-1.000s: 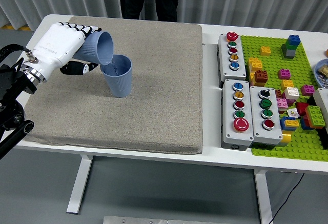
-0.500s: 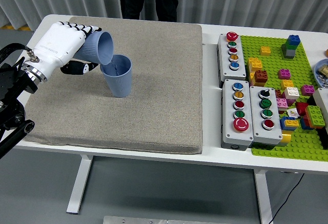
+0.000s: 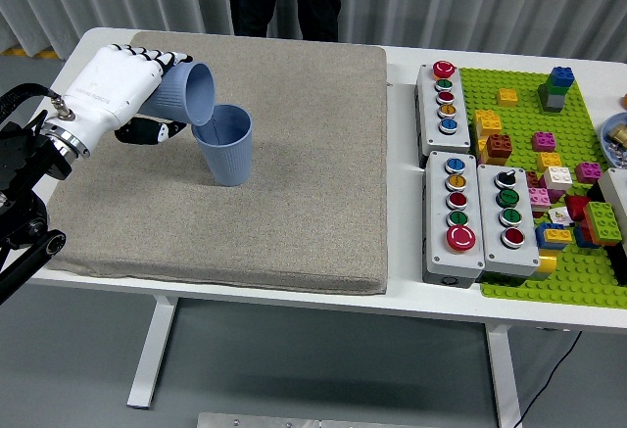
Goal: Pick cup pour cup place
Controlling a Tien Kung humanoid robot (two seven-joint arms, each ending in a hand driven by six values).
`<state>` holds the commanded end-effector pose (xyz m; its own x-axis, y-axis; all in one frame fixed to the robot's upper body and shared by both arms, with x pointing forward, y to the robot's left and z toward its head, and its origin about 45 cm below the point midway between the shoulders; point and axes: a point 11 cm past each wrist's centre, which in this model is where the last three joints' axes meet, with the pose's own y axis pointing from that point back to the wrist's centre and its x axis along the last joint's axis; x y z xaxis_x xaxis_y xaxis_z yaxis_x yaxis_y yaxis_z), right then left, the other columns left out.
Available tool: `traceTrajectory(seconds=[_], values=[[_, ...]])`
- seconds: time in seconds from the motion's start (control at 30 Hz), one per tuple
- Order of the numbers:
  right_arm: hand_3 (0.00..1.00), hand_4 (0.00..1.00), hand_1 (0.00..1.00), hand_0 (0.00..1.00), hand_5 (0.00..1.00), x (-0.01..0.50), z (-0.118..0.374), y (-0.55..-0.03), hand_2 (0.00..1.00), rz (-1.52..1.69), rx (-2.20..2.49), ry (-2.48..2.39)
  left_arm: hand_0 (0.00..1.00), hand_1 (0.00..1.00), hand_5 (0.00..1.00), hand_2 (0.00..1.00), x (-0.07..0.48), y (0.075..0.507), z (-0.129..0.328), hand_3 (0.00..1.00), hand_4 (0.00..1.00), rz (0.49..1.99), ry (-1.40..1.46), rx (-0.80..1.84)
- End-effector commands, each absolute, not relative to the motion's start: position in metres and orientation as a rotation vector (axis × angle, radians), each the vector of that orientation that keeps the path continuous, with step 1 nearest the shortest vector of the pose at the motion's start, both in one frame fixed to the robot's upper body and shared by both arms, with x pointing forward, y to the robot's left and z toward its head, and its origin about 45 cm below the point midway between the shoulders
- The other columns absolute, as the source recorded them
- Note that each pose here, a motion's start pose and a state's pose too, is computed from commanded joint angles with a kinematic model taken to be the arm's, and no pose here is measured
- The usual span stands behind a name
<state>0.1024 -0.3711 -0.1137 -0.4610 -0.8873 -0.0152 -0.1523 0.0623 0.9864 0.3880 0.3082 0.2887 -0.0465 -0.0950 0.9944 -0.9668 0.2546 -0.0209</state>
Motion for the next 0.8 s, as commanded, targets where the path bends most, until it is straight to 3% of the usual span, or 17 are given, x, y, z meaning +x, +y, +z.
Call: traceTrajectory(seconds=[0.8], values=[[0.65, 0.448, 0.68, 0.684, 0.18, 0.105, -0.113, -0.371, 0.689, -1.456, 1.044, -1.708, 0.589, 0.625, 0.002, 0.747, 0.386, 0.301, 0.299, 0.752, 0.487, 0.994, -1.442, 1.045]])
